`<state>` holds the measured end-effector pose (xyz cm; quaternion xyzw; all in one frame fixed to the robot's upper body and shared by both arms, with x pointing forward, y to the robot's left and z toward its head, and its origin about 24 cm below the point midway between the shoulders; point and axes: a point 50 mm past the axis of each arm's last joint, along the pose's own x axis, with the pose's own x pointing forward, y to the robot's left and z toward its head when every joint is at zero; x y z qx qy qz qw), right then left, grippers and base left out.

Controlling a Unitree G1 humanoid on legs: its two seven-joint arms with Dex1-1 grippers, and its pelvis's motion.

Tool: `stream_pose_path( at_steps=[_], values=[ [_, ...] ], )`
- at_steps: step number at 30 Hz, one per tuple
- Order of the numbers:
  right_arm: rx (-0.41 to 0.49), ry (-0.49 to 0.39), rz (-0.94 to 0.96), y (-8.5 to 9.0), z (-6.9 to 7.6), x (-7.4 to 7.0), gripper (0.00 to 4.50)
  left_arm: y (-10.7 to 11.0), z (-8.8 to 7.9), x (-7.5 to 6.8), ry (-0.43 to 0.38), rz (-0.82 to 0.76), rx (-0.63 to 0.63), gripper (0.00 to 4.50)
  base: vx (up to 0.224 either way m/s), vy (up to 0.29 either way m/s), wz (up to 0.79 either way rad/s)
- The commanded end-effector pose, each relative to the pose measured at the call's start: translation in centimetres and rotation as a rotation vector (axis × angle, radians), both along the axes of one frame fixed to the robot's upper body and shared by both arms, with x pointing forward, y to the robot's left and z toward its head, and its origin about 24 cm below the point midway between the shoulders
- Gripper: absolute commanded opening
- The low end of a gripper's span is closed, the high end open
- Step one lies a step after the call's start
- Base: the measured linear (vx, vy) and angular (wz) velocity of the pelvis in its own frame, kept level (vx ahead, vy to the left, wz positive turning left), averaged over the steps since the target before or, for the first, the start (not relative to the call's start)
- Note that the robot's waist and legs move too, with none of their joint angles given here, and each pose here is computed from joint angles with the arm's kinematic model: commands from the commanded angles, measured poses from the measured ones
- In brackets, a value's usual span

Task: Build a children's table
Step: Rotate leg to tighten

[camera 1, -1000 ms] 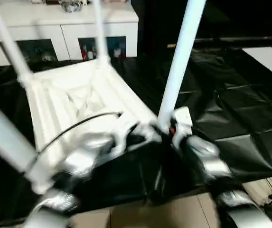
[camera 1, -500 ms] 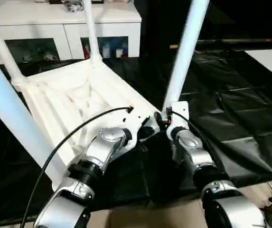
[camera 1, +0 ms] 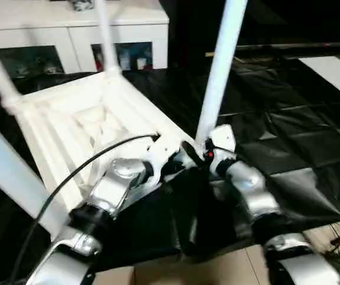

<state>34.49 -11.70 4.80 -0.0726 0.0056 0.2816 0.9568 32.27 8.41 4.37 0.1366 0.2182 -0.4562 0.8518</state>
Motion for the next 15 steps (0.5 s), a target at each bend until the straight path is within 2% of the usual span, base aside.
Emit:
stream_pose_path(
  at_steps=[1,3,7,9,10,13,14,15],
  values=[
    [0.007,-0.007,0.012,-0.5,0.0,-0.2,3.86,1.4,-2.9,-1.1,0.123,0.053,0.066,0.83,0.0,0.0,0.0],
    [0.0,-0.02,0.001,-1.7,0.3,-0.2,3.86,2.0,-2.9,-1.1,0.135,0.078,0.089,0.94,0.0,0.0,0.0],
    [0.006,-0.027,-0.003,-2.2,0.6,-0.1,3.86,2.1,-2.8,-1.1,0.147,0.078,0.095,0.94,0.0,0.0,0.0],
    [0.002,-0.028,0.01,-2.2,0.7,-0.2,3.86,2.1,-2.7,-1.1,0.153,0.074,0.084,0.61,0.0,0.0,0.0],
    [-0.002,-0.029,0.014,-2.3,0.7,-0.2,3.86,2.1,-2.7,-1.1,0.155,0.073,0.082,0.59,0.0,0.0,0.0],
    [-0.019,0.014,0.076,-2.4,0.1,-0.5,3.86,2.0,-2.7,-1.4,0.176,0.045,0.07,0.46,0.0,0.0,0.0],
    [-0.018,0.024,0.088,-2.5,0.0,-0.6,3.86,2.0,-2.7,-1.4,0.178,0.044,0.071,0.18,0.0,0.0,0.0],
    [-0.035,0.052,0.142,-2.5,-0.4,-0.9,3.86,1.8,-2.7,-1.7,0.19,0.017,0.055,0.13,0.0,0.0,0.0]
  ],
)
